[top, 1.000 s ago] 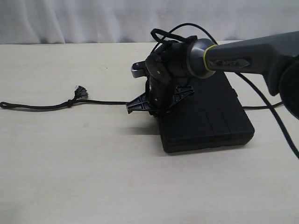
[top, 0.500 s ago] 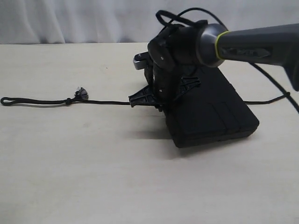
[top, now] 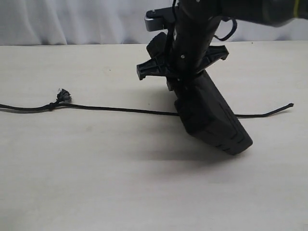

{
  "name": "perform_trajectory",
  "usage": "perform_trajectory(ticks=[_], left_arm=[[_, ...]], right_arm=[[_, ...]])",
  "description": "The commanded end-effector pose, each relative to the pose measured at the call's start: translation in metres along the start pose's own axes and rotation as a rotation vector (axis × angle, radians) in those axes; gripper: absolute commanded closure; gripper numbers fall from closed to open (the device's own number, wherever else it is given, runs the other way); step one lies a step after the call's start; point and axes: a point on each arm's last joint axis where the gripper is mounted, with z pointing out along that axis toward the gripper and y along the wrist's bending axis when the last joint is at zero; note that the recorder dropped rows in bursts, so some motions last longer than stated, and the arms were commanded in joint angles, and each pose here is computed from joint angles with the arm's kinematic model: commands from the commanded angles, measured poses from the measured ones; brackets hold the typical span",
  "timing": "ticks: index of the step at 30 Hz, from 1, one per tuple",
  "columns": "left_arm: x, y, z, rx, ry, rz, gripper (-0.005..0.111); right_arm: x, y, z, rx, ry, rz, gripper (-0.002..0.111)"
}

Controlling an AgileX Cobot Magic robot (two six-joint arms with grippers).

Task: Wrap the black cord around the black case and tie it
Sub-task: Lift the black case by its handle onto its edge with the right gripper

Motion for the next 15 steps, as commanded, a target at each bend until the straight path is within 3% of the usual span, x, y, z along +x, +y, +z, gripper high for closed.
perform_trajectory(ticks=[1, 6, 11, 15], left_arm=[[-0.001, -0.001, 0.000, 0.011, -0.013, 0.000, 0.107], [-0.001, -0.001, 0.000, 0.011, -0.013, 0.000, 0.107], [-0.001, -0.001, 0.000, 0.011, -0.013, 0.000, 0.107], [-0.001, -0.001, 0.000, 0.011, -0.013, 0.000, 0.107]], right_arm=[[-0.002, -0.003, -0.034, -0.054, -0.080, -0.051, 0.104], [-0.005, -0.010, -0.045, -0.182, -0.093, 0.009, 0.104], [-0.010, -0.021, -0.046, -0.477, -0.066, 0.073, 0.104], [-0.011, -0.034, -0.040, -0.452, -0.068, 0.108, 0.104]])
